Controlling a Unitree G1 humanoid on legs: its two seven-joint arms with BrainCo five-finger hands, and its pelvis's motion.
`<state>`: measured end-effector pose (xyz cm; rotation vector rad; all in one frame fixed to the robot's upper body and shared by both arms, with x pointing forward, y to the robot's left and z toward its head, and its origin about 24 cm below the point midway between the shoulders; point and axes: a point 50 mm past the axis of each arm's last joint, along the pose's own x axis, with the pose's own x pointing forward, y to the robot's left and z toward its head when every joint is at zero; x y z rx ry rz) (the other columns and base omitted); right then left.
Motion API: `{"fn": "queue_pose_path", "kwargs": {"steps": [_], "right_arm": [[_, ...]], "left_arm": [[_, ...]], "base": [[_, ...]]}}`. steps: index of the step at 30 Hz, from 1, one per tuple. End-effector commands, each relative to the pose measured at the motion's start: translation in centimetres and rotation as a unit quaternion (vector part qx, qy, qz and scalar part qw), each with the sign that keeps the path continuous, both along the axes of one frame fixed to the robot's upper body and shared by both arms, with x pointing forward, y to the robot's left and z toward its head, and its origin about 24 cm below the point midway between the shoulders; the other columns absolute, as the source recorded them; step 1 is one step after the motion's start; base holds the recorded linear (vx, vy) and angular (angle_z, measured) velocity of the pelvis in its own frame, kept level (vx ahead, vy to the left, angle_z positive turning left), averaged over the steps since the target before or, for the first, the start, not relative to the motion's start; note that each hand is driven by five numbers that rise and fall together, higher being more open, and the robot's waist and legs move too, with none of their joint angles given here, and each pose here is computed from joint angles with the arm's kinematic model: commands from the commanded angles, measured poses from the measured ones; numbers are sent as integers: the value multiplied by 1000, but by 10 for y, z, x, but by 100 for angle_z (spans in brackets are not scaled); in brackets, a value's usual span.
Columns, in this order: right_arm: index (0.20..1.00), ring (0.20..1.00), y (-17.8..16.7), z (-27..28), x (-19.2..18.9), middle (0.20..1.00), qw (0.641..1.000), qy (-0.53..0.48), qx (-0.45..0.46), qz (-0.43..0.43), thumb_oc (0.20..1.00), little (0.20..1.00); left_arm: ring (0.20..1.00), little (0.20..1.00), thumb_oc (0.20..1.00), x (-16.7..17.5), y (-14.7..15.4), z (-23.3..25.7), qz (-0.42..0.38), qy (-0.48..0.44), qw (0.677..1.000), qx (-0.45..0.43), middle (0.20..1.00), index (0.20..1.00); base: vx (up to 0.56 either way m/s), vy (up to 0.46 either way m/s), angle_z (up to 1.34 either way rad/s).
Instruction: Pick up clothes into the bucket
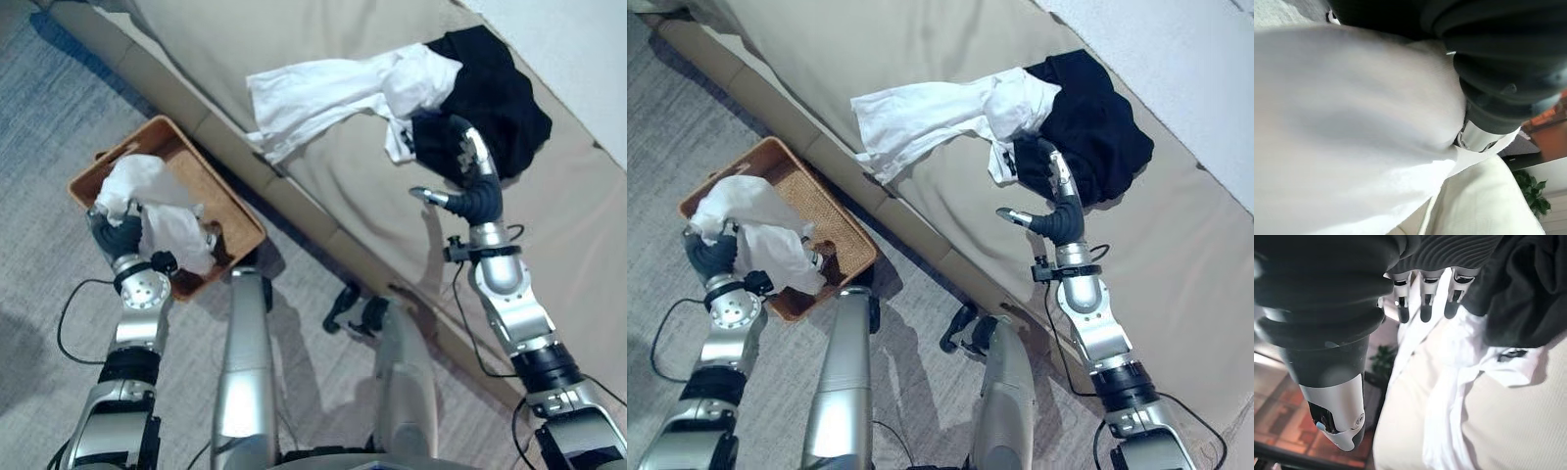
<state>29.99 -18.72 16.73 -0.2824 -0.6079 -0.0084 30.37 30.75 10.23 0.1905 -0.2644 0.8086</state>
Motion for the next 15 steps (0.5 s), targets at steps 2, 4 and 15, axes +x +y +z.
{"fn": "queue_pose_path", "kwargs": {"steps": [2,4,15], "right_arm": [[1000,1000,1,18,-10,1000,998,-61,22,15,1000,1000],[1000,1000,3,19,-10,1000,998,-62,21,19,1000,1000],[1000,1000,5,27,-16,1000,996,-78,14,39,1000,1000]], "left_arm": [[200,200,200,4,13,7,24,-6,1000,-5,200,200],[200,200,200,6,16,4,30,4,999,-13,200,200],[200,200,200,7,29,-9,61,39,995,-62,200,200]], "base": [[0,0,0],[20,32,-3],[31,26,-10]]}}
